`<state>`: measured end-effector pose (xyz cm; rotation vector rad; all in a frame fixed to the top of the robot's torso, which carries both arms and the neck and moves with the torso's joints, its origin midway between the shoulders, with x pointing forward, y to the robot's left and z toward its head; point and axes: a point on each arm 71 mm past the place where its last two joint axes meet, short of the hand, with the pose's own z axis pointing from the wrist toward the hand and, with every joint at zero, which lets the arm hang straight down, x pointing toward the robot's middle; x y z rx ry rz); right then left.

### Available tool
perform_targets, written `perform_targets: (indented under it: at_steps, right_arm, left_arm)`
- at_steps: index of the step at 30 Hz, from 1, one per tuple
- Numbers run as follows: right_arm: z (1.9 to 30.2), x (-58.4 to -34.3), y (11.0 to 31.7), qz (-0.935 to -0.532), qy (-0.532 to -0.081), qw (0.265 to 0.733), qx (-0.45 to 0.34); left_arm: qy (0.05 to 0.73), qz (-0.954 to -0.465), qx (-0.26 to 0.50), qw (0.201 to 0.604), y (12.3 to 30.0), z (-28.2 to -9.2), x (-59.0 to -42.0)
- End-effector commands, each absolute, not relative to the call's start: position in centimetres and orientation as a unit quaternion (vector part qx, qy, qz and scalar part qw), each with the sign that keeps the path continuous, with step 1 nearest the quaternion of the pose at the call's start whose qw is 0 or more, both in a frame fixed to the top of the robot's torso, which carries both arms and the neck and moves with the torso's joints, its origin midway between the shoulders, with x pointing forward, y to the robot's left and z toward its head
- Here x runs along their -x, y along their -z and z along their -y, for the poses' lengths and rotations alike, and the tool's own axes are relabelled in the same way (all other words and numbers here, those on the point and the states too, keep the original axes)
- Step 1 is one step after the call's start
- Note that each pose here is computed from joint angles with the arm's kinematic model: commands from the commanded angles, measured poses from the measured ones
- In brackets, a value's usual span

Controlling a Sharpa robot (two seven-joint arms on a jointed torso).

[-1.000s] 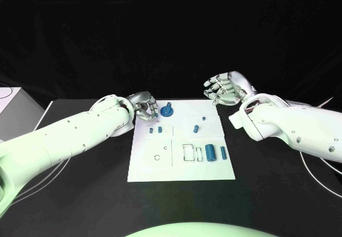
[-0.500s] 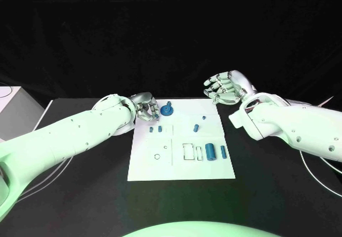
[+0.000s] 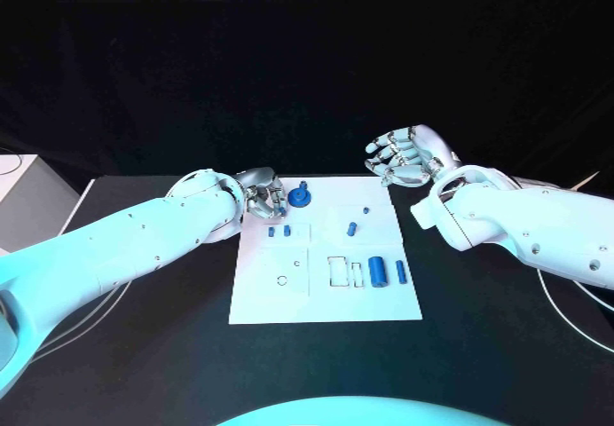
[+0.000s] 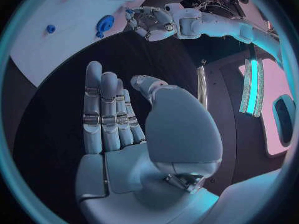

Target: Assemble the parts on the task board

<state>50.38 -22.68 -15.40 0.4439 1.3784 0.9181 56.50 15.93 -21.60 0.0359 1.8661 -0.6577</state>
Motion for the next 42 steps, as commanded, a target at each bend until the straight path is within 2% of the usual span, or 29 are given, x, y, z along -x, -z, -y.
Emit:
perform_targets:
  at_steps: [1, 30, 42]
  right_arm:
    - [22.55, -50.34, 15.31, -0.606, -0.409, 0.656, -0.188]
    - [22.50, -50.34, 15.30, -0.606, -0.409, 0.656, -0.188]
    - [22.42, -50.31, 15.30, -0.606, -0.410, 0.655, -0.188]
  left_arm:
    - [0.275, -0.796, -0.020, 0.539, 21.78, -15.76, -56.42]
    - [0.264, -0.802, -0.018, 0.535, 21.98, -15.80, -56.51]
    - [0.268, -0.803, -0.022, 0.531, 22.23, -15.06, -56.44]
